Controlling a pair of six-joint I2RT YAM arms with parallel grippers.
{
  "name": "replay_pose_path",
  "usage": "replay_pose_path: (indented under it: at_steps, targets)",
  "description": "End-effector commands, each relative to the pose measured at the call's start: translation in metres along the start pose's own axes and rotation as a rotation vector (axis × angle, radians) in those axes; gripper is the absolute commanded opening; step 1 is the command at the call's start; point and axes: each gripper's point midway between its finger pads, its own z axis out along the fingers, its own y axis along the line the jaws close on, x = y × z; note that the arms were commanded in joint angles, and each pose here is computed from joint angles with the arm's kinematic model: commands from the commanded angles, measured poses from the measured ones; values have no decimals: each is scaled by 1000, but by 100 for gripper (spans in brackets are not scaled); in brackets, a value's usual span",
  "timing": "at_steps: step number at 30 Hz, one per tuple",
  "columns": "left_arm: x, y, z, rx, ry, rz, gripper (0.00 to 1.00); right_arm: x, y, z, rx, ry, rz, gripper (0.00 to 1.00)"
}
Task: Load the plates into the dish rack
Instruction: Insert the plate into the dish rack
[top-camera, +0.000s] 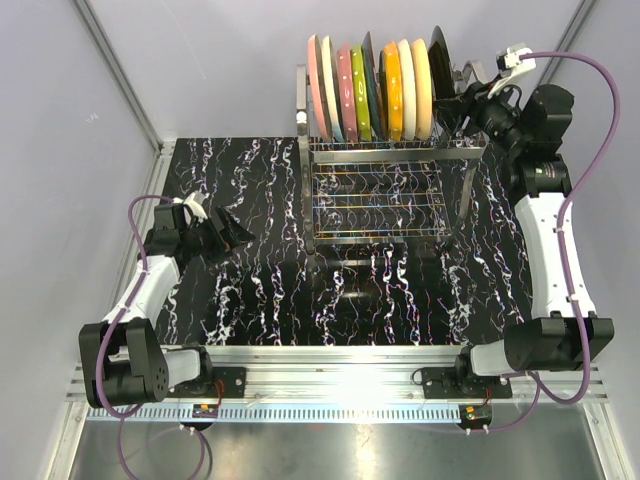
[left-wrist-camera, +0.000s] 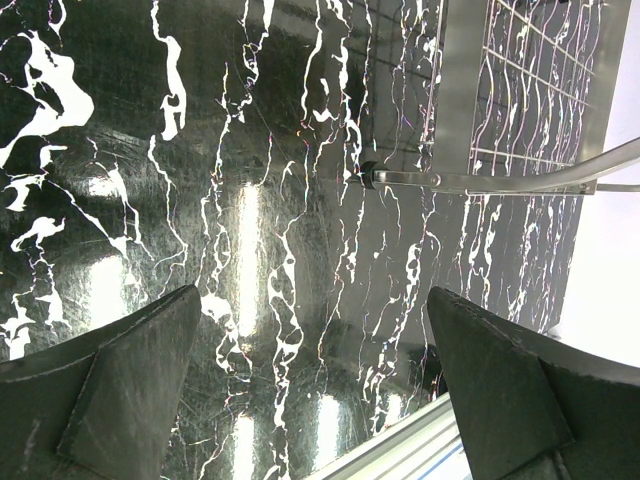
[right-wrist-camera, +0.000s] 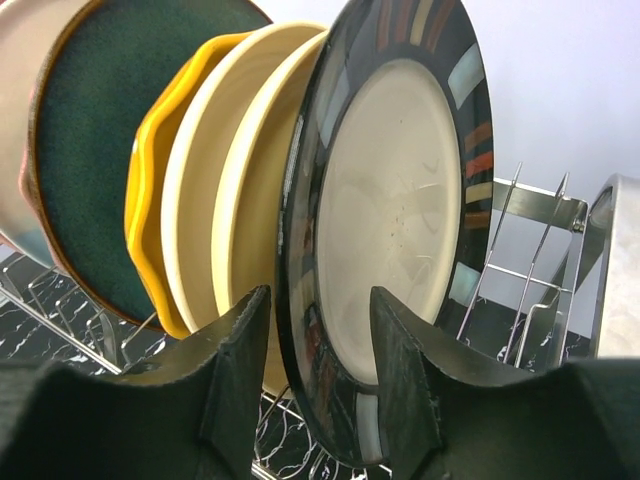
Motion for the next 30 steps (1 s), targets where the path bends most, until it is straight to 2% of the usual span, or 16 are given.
replay_pose_path:
  at_steps: [1,5,7,13,25,26,27,30]
  targets:
    - [-6,-12,-1,53,-15,32,99,-25,7,-12,8,-64,-36,52]
    - [-6,-13,-1,53,-14,33,99,-23,10,-16,9,-56,-20,57]
    - [-7,-13,-1,53,-16,37,99,-23,11,-19,15,-57,-20,66]
    - [-9,-14,-2,48,-18,45,99,-32,22,-33,2,-75,-36,77]
    - [-13,-14,-7,27,-38,68,99,-37,34,-63,43,-70,-48,82]
    - [-14,-14,-9,16,-46,74,99,-41,38,-71,54,-84,-52,87]
    - [-17,-9,-11,-17,-66,86,99,-41,38,-74,67,-89,-46,99]
    - [-27,-11,-25,-54,-140,129,99,-44,39,-92,132,-133,5,100]
